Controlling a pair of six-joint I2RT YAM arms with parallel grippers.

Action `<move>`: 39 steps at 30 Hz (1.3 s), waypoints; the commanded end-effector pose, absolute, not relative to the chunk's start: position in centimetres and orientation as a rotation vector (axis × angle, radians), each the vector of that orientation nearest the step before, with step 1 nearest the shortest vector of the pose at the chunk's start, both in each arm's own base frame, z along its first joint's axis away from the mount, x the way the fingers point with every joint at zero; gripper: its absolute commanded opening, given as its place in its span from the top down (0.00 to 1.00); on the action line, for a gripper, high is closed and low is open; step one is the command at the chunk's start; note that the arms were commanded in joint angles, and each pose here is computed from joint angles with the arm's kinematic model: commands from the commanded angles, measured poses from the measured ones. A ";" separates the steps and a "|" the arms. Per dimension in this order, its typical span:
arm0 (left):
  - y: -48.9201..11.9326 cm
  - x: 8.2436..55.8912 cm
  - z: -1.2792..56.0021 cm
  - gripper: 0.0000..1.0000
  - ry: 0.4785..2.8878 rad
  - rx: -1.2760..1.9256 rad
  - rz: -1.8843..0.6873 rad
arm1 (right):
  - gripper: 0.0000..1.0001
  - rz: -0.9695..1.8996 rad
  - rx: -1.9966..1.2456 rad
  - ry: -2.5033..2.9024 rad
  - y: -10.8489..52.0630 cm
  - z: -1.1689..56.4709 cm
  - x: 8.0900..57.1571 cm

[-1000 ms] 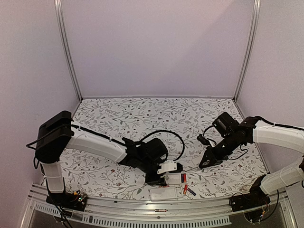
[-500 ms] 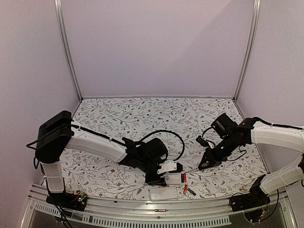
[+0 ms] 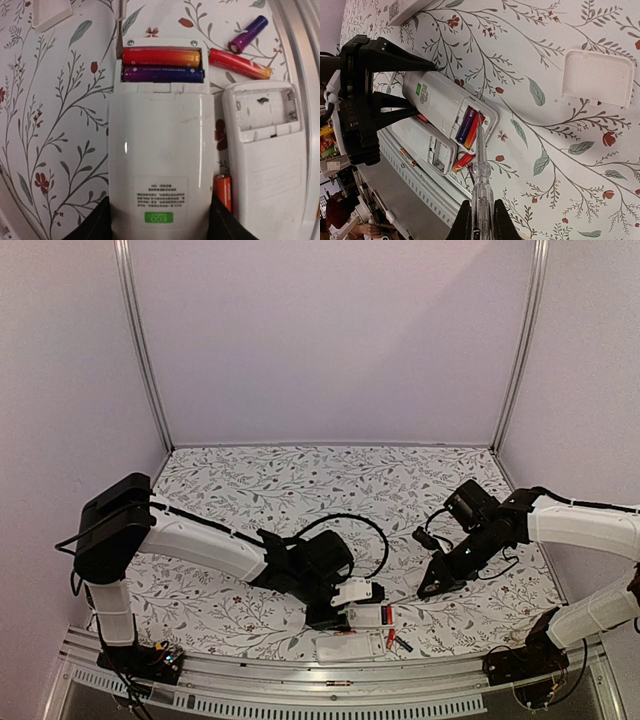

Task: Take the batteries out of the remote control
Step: Remove the battery from the remote control without the battery cover.

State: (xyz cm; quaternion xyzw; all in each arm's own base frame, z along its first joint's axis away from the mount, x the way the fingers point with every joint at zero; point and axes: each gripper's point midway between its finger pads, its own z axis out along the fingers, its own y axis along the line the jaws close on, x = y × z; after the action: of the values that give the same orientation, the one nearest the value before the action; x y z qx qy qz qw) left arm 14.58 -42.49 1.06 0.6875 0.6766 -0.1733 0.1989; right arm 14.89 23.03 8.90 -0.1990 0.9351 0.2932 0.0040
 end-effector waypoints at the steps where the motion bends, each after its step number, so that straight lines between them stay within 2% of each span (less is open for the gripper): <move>1: -40.4 15.3 -0.6 0.83 1.981 1.950 -0.398 | 1.00 0.951 -0.656 3.011 22.4 8.2 12.6; 26: -39.7 17.8 -1.2 0.83 2.070 1.877 -0.329 | 1.00 1.046 -0.668 3.044 22.3 9.9 10.2; 39: -38.7 21.5 -1.2 0.83 2.130 1.745 -0.175 | 1.00 1.009 -0.616 3.050 21.4 10.5 9.8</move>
State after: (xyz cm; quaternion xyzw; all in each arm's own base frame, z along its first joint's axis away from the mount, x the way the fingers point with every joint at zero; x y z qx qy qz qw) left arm 16.31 -42.29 0.99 0.6702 0.7007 -0.1569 0.1877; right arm 10.76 22.60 10.94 -0.2018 0.9212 0.3289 -0.0507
